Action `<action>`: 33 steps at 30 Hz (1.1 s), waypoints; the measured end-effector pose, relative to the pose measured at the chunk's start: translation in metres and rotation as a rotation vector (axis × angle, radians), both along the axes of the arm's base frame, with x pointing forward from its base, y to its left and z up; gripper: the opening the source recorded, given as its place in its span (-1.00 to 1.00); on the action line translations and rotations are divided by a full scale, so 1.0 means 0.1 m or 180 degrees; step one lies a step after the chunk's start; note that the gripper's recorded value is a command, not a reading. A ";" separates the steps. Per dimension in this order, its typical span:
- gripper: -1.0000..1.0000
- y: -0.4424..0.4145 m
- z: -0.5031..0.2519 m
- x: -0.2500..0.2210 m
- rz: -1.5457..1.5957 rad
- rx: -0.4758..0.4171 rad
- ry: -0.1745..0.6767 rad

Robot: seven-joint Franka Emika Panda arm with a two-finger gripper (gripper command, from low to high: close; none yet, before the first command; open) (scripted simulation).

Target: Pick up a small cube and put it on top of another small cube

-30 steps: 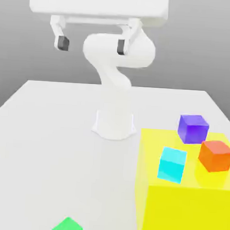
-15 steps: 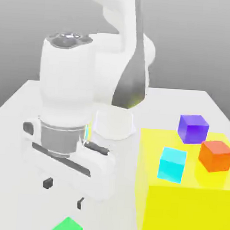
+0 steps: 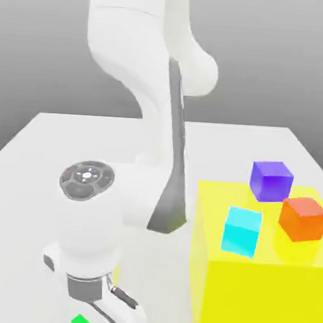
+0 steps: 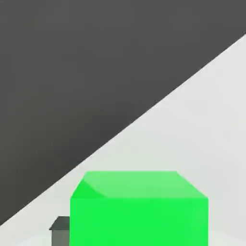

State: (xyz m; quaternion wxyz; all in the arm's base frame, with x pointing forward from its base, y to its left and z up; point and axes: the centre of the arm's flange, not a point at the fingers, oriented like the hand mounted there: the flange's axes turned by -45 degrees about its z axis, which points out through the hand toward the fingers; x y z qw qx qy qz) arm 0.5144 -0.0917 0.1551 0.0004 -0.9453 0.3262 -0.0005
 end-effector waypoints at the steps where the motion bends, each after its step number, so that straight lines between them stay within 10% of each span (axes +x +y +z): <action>1: -1.00 0.00 0.13 0.00 0.0000 0.0000 0.0000; 16: -1.00 1.42 2.19 -0.04 0.1716 0.0668 -0.0004; 26: -1.00 3.10 2.48 -0.59 0.2642 0.0025 0.0002; 27: 1.00 3.10 2.37 -0.60 0.2646 0.0021 0.0001; 33: 1.00 3.10 2.31 -0.60 0.2647 0.0010 0.0001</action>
